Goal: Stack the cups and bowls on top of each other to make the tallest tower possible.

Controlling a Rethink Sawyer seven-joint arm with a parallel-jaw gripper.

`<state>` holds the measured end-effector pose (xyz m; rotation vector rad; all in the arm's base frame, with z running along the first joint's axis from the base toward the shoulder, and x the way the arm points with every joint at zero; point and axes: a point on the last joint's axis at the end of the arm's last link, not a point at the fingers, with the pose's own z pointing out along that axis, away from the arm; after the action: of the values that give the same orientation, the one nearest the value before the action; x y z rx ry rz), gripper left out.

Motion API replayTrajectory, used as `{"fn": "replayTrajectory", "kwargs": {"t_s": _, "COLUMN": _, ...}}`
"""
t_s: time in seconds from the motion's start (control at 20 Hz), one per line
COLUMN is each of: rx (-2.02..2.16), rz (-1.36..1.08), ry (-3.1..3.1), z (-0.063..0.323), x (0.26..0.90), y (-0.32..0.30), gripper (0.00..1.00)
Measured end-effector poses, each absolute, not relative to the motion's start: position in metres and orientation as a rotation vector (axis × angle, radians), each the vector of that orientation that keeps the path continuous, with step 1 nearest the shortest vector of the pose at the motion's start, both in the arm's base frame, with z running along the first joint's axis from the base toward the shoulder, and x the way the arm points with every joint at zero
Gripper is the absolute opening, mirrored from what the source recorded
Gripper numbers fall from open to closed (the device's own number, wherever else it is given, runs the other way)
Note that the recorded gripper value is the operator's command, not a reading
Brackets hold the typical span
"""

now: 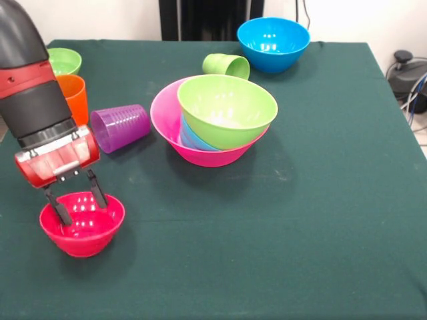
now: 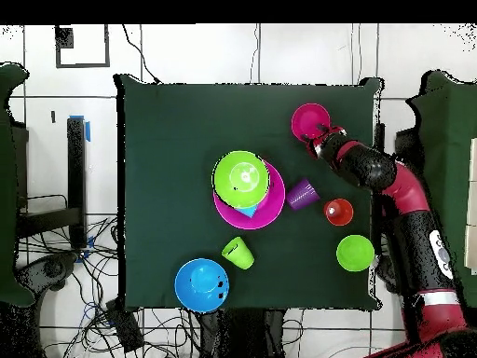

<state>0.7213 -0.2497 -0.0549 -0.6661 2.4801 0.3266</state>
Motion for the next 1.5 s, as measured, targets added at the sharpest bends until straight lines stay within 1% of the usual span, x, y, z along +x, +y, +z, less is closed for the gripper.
{"fn": "replayTrajectory", "kwargs": {"t_s": 0.3, "rx": -0.754, "rz": 0.256, "ry": 2.483, "z": -0.013, "x": 0.731, "y": -0.254, "gripper": 1.0}}
{"fn": "replayTrajectory", "kwargs": {"t_s": 0.55, "rx": -0.766, "rz": 0.221, "ry": 2.478, "z": 0.002, "x": 0.736, "y": -0.261, "gripper": 1.0}}
{"fn": "replayTrajectory", "kwargs": {"t_s": 1.5, "rx": -0.762, "rz": 0.253, "ry": 2.474, "z": -0.007, "x": 0.731, "y": -0.25, "gripper": 1.0}}
